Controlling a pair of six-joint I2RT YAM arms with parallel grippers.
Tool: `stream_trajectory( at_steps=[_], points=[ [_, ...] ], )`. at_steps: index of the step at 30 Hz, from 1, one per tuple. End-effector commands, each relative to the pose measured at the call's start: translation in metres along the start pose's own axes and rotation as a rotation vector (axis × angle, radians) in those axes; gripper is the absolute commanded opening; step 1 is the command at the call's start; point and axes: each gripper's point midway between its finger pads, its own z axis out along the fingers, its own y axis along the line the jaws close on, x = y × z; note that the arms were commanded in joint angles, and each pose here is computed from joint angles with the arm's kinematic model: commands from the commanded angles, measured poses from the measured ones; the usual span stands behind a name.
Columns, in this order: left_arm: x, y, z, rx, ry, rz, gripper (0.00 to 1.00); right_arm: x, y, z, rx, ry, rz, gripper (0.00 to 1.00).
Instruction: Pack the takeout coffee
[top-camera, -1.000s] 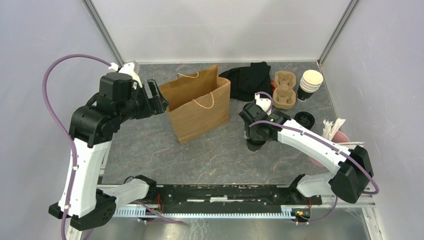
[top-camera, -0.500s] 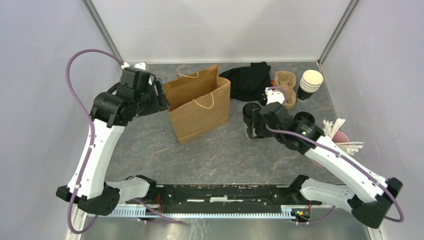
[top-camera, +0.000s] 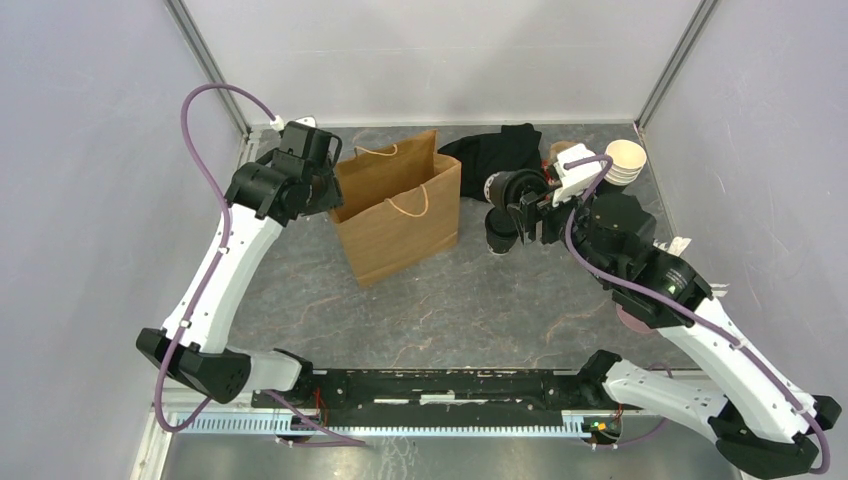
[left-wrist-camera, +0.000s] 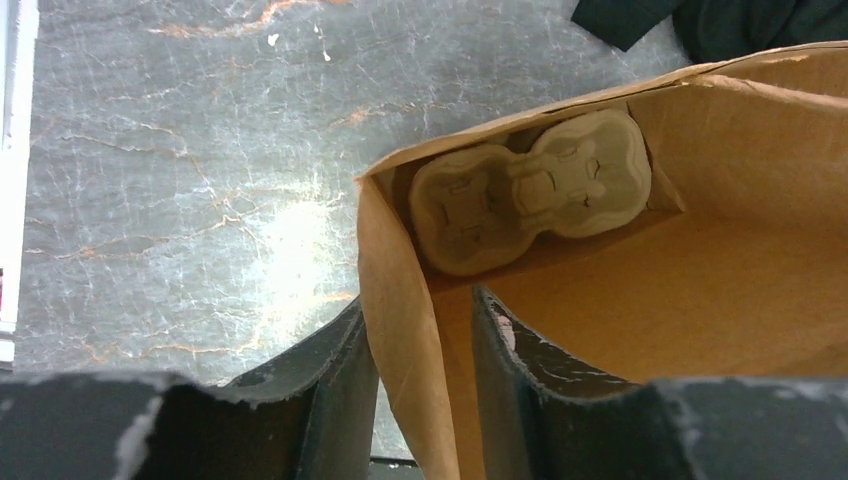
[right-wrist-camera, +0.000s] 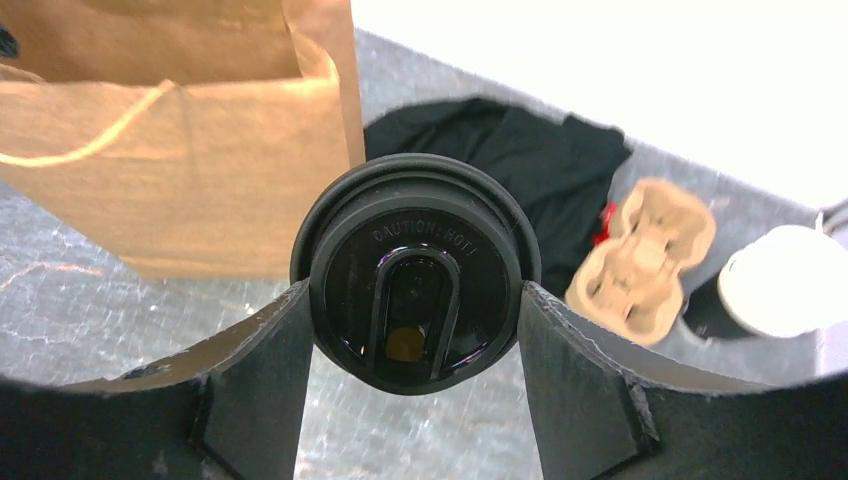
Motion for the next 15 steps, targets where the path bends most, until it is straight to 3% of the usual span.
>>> stream_trajectory(
  at_steps=[1, 8, 15],
  points=[
    [-0.025, 0.002, -0.001, -0.018, -0.113, 0.004, 0.39, -0.077, 0.0, -0.011, -0.036, -0.268, -0.121, 0.06],
    [-0.031, 0.009, 0.004, -0.034, -0.173, 0.075, 0.16, -0.116, 0.046, -0.002, -0.264, -0.308, -0.24, 0.05],
    [-0.025, 0.014, -0.019, 0.03, -0.218, 0.078, 0.05, -0.136, 0.095, 0.0, -0.502, -0.294, -0.21, 0.05]
  ],
)
